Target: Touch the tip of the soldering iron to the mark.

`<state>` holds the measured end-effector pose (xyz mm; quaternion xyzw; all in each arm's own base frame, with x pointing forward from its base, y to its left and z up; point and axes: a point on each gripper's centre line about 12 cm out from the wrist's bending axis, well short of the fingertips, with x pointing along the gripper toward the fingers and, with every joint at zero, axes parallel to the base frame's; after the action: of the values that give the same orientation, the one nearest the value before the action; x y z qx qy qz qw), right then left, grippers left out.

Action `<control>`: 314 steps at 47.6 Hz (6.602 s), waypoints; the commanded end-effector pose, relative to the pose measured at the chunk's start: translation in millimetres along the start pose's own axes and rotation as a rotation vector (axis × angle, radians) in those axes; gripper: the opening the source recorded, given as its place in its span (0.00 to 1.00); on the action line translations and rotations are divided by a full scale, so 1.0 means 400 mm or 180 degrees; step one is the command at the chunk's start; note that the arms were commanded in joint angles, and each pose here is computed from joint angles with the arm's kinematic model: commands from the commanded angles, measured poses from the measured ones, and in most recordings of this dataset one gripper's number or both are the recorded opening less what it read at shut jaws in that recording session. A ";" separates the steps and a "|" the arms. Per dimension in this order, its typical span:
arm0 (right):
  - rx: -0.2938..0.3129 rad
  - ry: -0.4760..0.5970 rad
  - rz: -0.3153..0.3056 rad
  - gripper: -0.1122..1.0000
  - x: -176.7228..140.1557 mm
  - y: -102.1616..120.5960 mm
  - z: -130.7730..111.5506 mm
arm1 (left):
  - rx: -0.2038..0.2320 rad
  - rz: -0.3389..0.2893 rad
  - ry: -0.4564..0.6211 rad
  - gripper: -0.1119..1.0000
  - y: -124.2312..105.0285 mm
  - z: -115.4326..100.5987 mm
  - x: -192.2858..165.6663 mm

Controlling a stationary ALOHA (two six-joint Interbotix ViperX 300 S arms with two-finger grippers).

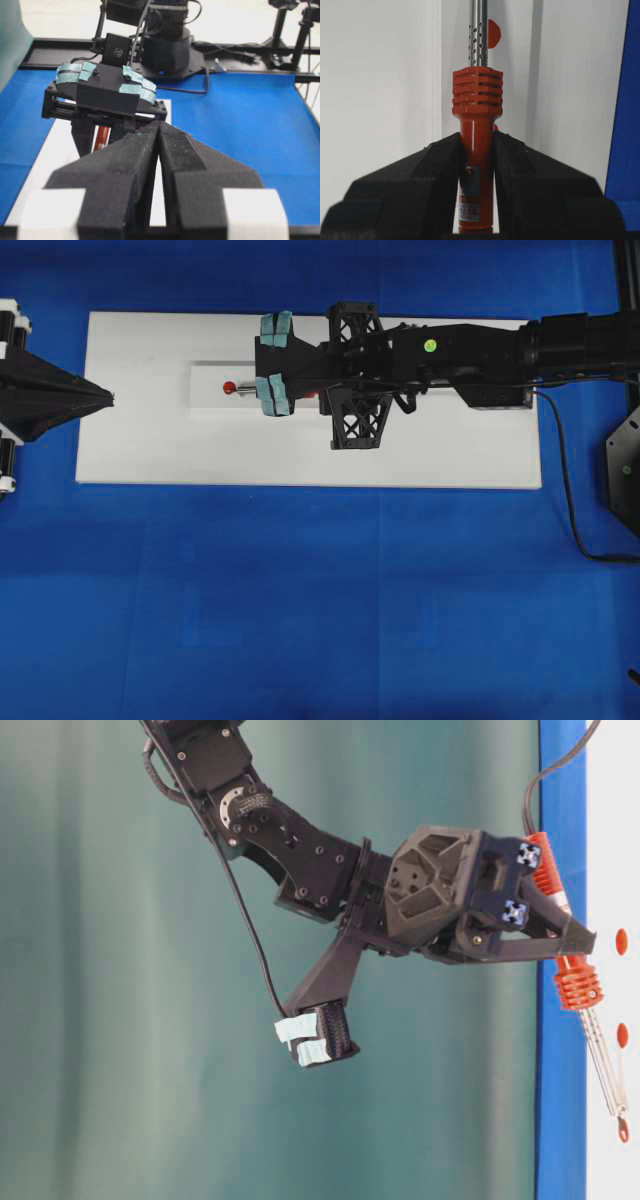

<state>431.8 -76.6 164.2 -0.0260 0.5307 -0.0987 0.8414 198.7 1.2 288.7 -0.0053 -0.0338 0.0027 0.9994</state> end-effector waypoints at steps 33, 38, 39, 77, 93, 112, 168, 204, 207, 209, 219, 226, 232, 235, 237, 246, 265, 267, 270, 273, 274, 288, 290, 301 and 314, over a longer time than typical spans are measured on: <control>0.0058 -0.0182 -0.0035 0.16 -0.074 -0.018 0.042 | -0.0004 0.0009 -0.0025 0.10 0.001 0.009 0.003; 0.0067 -0.0264 -0.0059 0.16 -0.118 -0.026 0.051 | -0.0005 0.0005 -0.0024 0.10 0.001 0.009 0.003; 0.0070 -0.0279 -0.0062 0.16 -0.126 -0.027 0.052 | -0.0005 0.0005 -0.0024 0.10 0.001 0.009 0.003; 0.0045 -0.0411 -0.0226 0.16 -0.292 -0.065 0.068 | -0.0005 0.0005 -0.0029 0.10 0.001 0.009 0.002; 0.0043 -0.0304 -0.0225 0.16 -0.294 -0.063 0.034 | -0.0005 0.0005 -0.0029 0.10 0.001 0.009 0.002; 0.0064 -0.0193 -0.0200 0.16 -0.322 -0.058 -0.083 | 0.0005 0.0005 -0.0024 0.10 0.001 0.008 0.002; -0.0036 -0.0074 -0.0129 0.16 -0.193 -0.036 -0.084 | 0.0006 0.0010 -0.0020 0.10 0.001 0.006 0.001; 0.0001 0.0112 -0.0069 0.16 -0.074 -0.033 -0.101 | 0.0015 0.0003 -0.0005 0.10 0.001 0.003 0.002; 0.0014 0.0114 -0.0076 0.16 -0.074 -0.037 -0.101 | 0.0015 0.0010 -0.0010 0.10 0.001 0.005 0.002; 0.0015 0.0114 -0.0081 0.16 -0.074 -0.039 -0.102 | 0.0020 0.0003 -0.0015 0.10 0.001 0.005 0.002; 0.0010 0.0114 -0.0080 0.16 -0.074 -0.039 -0.102 | 0.0020 0.0005 -0.0015 0.10 0.001 0.005 0.002; 0.0010 0.0114 -0.0080 0.16 -0.074 -0.039 -0.102 | 0.0025 0.0003 -0.0020 0.10 0.001 0.006 0.002; 0.0014 0.0115 -0.0078 0.16 -0.074 -0.039 -0.102 | 0.0020 0.0005 -0.0020 0.10 0.001 0.006 0.002; 0.0014 0.0120 -0.0078 0.16 -0.074 -0.039 -0.102 | 0.0020 0.0005 -0.0024 0.10 0.001 0.006 0.002; 0.0014 0.0120 -0.0078 0.16 -0.074 -0.039 -0.102 | 0.0020 0.0010 -0.0024 0.10 0.001 0.006 0.002; 0.0014 0.0129 -0.0079 0.16 -0.074 -0.039 -0.103 | 0.0025 0.0003 -0.0029 0.10 0.001 0.007 0.001; -0.0003 0.0126 -0.0071 0.16 -0.074 -0.033 -0.102 | 0.0025 0.0010 -0.0029 0.10 0.001 0.007 0.001; -0.0008 0.0125 -0.0069 0.16 -0.075 -0.032 -0.102 | 0.0025 0.0005 -0.0029 0.10 0.001 0.007 0.001; -0.0008 0.0125 -0.0069 0.16 -0.075 -0.032 -0.102 | 0.0025 0.0005 -0.0029 0.10 0.001 0.007 0.001; -0.0012 0.0125 -0.0067 0.16 -0.075 -0.030 -0.102 | 0.0025 0.0010 -0.0029 0.10 0.001 0.007 0.001; -0.0012 0.0129 -0.0067 0.16 -0.075 -0.030 -0.102 | 0.0025 0.0005 -0.0029 0.10 0.001 0.007 0.001; -0.0012 0.0139 -0.0068 0.16 -0.075 -0.030 -0.103 | 0.0029 0.0003 -0.0029 0.10 0.001 0.007 0.001; -0.0011 0.0130 -0.0073 0.16 -0.076 -0.032 -0.102 | 0.0025 0.0005 -0.0029 0.10 0.001 0.007 0.001; -0.0012 0.0139 -0.0068 0.16 -0.075 -0.030 -0.103 | 0.0025 0.0003 -0.0029 0.10 0.001 0.007 0.001; -0.0009 0.0154 -0.0086 0.16 -0.081 -0.035 -0.097 | 0.0025 0.0003 -0.0029 0.10 0.001 0.007 0.001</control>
<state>376.6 -80.5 164.7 -0.0302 0.5640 -0.1072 0.8182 197.7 1.2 287.2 -0.0030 -0.0315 0.0030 0.9995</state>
